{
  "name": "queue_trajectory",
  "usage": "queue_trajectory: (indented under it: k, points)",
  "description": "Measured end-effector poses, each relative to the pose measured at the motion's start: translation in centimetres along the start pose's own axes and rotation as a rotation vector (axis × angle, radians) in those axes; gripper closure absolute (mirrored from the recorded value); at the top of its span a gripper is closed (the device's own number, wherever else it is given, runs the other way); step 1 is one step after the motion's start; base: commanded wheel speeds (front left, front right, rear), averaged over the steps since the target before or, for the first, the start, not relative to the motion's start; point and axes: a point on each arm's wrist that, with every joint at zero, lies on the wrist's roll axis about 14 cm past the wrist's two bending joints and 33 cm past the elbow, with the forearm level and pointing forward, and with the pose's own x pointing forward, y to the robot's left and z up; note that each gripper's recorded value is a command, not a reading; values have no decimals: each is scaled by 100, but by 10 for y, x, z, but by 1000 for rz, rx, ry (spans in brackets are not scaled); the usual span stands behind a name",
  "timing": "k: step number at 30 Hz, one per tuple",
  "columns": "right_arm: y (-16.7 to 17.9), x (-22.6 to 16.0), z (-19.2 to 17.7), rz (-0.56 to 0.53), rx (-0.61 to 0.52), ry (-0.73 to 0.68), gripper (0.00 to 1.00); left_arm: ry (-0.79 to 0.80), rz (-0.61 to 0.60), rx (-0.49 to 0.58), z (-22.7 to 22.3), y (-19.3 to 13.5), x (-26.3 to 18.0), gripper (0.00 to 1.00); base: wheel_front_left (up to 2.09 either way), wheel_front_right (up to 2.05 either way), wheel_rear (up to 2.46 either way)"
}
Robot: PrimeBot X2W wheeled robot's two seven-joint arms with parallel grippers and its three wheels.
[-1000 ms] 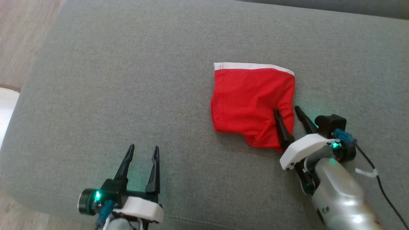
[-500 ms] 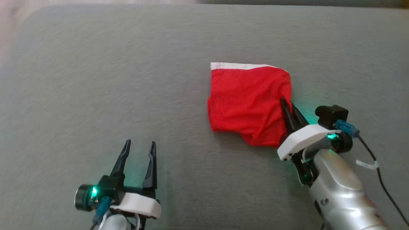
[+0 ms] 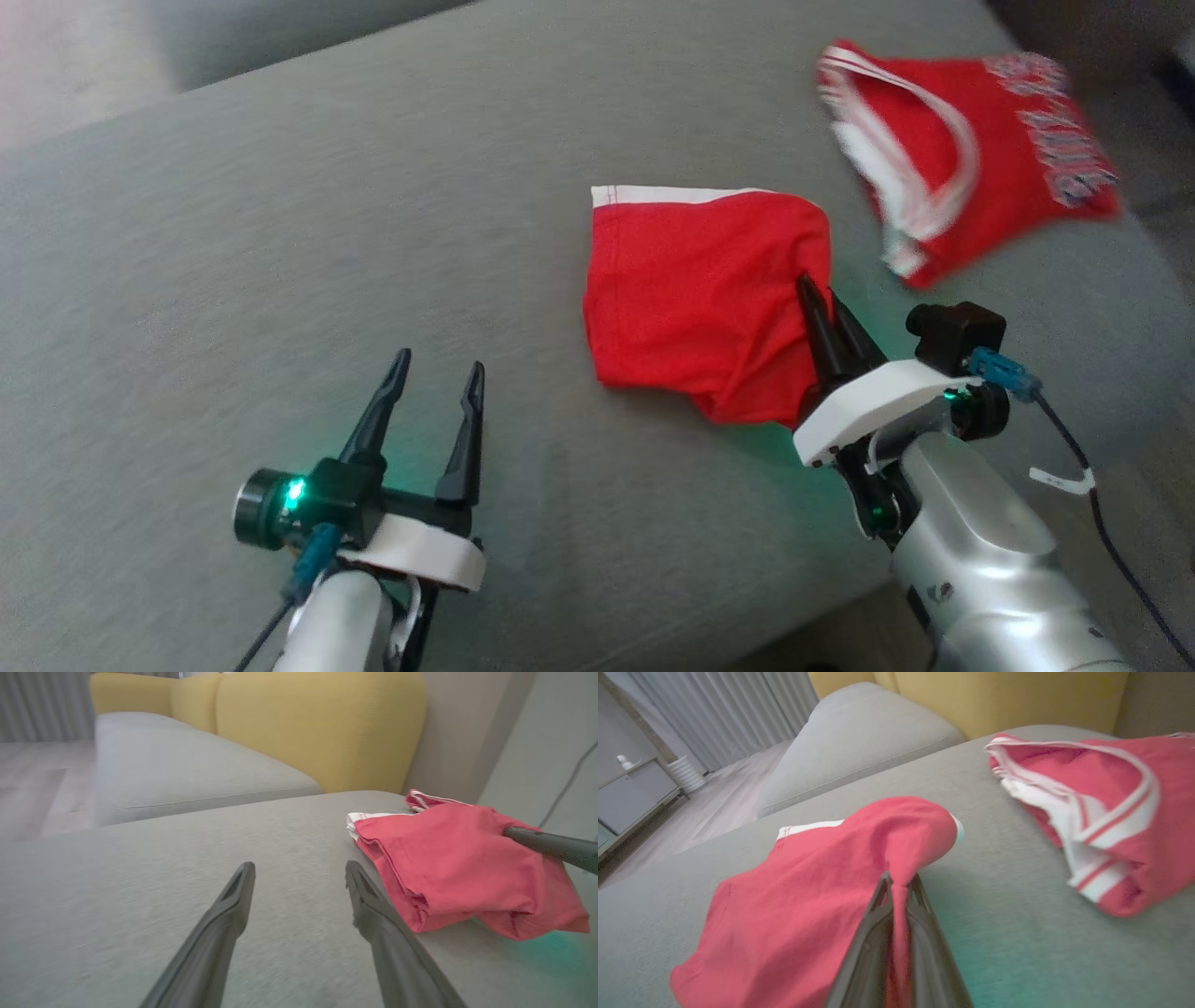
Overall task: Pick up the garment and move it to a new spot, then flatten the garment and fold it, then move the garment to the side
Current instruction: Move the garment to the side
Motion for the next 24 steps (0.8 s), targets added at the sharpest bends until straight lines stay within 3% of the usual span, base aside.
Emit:
queue_trajectory:
  k: [5, 10, 17, 24]
  points:
    - [-38, -25, 3, -115, 26, -19, 100, 39, -146, -12, -16, -43, 18, 0, 0, 0, 0]
    - [-50, -27, -5, -150, -1, 9, 100, 71, -182, -31, -29, -52, 18, 0, 0, 0, 0]
    - [-50, 23, 50, -89, -254, -48, 100, 88, -119, -32, -36, -28, 8, 0, 0, 0, 0]
    - [-132, 38, 108, -239, -522, 2, 100, 99, -57, -44, -41, -6, -2, 0, 0, 0, 0]
